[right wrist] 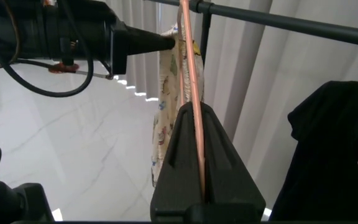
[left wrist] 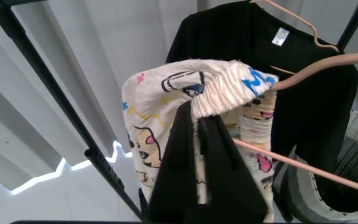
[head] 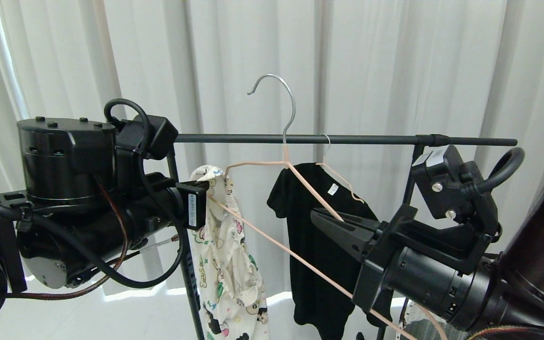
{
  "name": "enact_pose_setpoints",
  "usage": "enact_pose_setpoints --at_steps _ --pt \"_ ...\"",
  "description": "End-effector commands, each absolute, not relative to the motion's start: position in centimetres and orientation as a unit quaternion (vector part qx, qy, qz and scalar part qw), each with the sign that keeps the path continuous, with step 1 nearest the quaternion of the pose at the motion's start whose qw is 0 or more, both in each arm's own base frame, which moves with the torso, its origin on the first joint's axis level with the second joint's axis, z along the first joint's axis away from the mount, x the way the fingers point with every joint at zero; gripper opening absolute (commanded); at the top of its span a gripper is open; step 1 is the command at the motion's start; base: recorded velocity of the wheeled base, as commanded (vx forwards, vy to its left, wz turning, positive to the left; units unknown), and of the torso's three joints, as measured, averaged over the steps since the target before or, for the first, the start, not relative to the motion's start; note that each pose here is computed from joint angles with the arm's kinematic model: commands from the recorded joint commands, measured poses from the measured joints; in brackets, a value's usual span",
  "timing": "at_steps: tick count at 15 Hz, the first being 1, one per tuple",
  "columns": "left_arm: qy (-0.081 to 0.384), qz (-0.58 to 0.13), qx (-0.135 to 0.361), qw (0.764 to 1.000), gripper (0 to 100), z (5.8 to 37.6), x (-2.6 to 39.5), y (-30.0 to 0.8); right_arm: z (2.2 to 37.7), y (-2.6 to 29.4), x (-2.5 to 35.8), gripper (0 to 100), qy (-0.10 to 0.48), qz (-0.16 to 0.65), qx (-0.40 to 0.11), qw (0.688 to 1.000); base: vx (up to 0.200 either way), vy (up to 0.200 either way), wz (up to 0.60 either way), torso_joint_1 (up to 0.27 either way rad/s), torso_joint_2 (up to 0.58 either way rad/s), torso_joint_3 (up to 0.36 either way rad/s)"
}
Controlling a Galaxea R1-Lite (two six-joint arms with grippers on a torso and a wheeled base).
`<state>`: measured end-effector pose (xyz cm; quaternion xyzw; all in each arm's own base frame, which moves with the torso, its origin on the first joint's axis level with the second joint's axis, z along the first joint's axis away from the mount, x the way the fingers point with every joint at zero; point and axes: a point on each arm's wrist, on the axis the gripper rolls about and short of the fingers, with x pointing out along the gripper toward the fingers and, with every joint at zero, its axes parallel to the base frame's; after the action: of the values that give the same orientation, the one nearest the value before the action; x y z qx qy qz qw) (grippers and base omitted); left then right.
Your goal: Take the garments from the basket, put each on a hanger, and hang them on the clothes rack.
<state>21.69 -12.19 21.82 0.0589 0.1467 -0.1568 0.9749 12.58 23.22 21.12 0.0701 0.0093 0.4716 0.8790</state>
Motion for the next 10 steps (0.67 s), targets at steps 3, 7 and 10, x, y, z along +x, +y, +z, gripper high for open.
enact_pose_setpoints --at_steps 3,7,10 --pt "0.138 -0.175 0.057 0.973 0 22.3 21.0 -12.8 20.9 23.4 12.7 0 0.012 0.471 0.068 0.879 0.0 0.0 0.0 0.0 0.0 0.0" --pt "0.118 -0.229 0.057 0.965 0 23.1 19.7 -15.3 20.1 23.9 12.9 0 0.025 0.471 0.061 0.88 0.0 0.0 0.0 0.0 0.0 0.0" --pt "0.105 -0.253 0.055 0.96 0 23.5 19.0 -16.2 19.6 24.2 13.3 0 0.031 0.468 0.058 0.881 0.0 0.0 0.0 0.0 0.0 0.0"
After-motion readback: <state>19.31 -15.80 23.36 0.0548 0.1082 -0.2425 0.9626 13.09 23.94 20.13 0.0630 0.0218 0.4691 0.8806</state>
